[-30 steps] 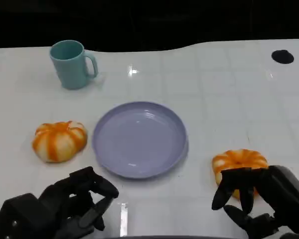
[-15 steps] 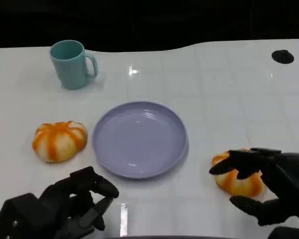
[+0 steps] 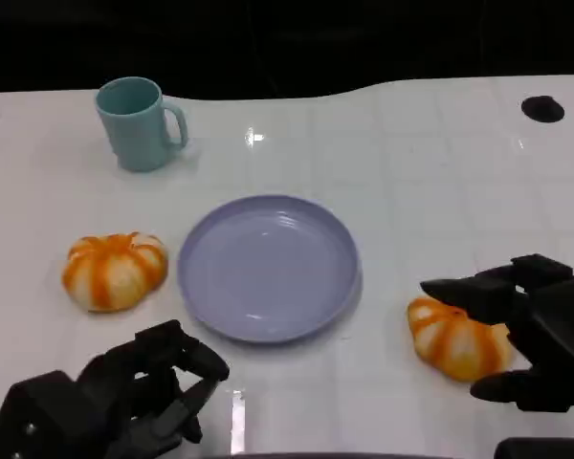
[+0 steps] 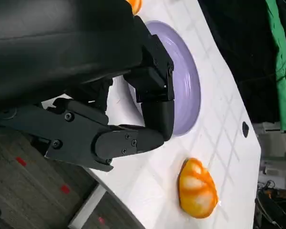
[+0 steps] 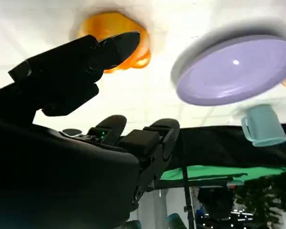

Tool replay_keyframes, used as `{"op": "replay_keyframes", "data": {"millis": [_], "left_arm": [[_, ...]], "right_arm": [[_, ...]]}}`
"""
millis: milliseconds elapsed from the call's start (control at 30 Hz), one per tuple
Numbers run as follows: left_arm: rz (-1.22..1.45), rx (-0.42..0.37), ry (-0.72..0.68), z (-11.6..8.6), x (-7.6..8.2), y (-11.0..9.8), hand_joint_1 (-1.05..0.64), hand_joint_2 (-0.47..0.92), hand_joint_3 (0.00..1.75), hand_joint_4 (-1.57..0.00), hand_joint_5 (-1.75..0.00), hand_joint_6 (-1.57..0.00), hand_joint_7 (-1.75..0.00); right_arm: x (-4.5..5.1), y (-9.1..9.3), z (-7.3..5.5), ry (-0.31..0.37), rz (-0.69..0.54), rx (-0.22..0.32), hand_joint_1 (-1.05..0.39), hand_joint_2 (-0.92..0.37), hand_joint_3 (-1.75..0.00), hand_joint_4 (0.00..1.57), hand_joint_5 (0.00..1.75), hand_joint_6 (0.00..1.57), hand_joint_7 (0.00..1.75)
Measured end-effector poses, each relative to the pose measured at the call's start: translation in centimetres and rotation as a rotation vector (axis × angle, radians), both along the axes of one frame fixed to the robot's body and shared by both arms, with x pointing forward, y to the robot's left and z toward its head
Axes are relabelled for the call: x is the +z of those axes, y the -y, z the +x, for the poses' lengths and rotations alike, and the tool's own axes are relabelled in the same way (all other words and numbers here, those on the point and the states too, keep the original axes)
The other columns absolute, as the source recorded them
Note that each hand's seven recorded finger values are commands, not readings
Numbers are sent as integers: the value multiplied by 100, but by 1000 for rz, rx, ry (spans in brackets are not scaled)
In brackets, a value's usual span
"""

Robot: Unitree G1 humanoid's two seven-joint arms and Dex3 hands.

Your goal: Grasp the bread from the table and place it into the plate.

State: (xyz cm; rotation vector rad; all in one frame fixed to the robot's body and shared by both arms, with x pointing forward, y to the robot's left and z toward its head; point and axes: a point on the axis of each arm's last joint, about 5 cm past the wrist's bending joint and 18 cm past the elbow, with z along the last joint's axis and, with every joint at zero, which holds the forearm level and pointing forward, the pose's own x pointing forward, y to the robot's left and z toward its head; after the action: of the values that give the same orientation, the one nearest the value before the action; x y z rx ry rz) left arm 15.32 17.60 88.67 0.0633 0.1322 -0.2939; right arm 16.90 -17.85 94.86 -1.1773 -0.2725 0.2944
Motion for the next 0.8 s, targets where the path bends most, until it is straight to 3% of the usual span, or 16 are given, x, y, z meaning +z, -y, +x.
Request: {"op": "replay_keyframes", "data": {"millis": [300, 800], "left_arm": [[15, -3, 2, 4, 2, 5, -41, 92, 45, -66, -175, -61, -133], [18, -6, 7, 10, 12, 15, -41, 92, 46, -64, -175, -60, -133]], "right_arm": [[-24, -57, 52, -14, -82, -2, -47, -75, -1, 12, 51, 39, 0], [-272, -144, 352, -123, -184, -20, -53, -84, -2, 11, 48, 37, 0]]}}
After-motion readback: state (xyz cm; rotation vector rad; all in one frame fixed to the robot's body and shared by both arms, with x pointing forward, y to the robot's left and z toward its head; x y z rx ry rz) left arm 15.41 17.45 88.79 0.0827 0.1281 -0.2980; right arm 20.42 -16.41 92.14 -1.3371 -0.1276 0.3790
